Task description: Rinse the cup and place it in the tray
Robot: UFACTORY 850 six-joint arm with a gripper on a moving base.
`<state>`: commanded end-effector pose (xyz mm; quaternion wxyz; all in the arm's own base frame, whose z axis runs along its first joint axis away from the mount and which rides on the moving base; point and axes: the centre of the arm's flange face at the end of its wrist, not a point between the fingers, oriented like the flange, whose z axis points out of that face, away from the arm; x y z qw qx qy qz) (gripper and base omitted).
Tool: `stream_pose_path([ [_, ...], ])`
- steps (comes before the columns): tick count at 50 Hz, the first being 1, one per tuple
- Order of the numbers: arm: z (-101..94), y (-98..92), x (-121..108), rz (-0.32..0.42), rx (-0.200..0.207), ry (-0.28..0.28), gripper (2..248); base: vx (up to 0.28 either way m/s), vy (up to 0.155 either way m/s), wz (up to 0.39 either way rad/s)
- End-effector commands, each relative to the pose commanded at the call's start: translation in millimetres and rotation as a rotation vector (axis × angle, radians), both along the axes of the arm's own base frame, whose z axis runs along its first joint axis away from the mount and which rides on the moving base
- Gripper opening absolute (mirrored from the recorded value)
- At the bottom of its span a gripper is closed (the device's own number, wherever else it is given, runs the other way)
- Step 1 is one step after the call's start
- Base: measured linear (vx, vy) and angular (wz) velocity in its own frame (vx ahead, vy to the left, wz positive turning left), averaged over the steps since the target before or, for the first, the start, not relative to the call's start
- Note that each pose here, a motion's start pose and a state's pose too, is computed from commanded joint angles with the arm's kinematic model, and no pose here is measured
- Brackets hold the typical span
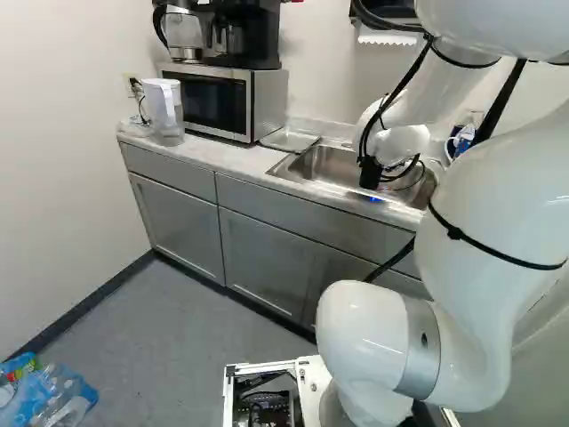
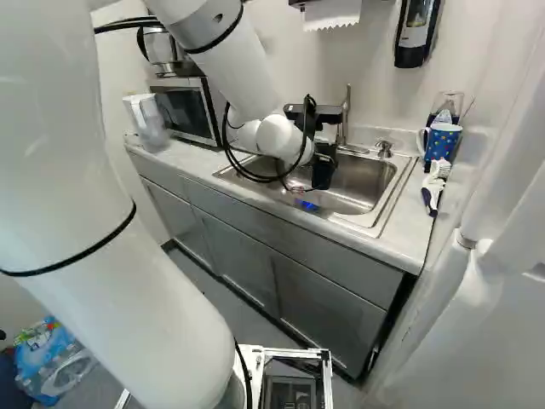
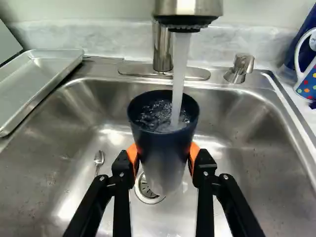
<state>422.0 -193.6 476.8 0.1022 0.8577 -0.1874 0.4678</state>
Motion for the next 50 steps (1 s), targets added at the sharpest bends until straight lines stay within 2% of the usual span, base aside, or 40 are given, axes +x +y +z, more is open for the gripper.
stream_pose_path([
  [36, 0.0, 0.0, 0, 0.000, 0.000, 0.000, 120, 0.000, 0.000, 0.000],
  [50, 0.2, 15.7, 7, 0.037, 0.000, 0.000, 120, 0.000, 0.000, 0.000],
])
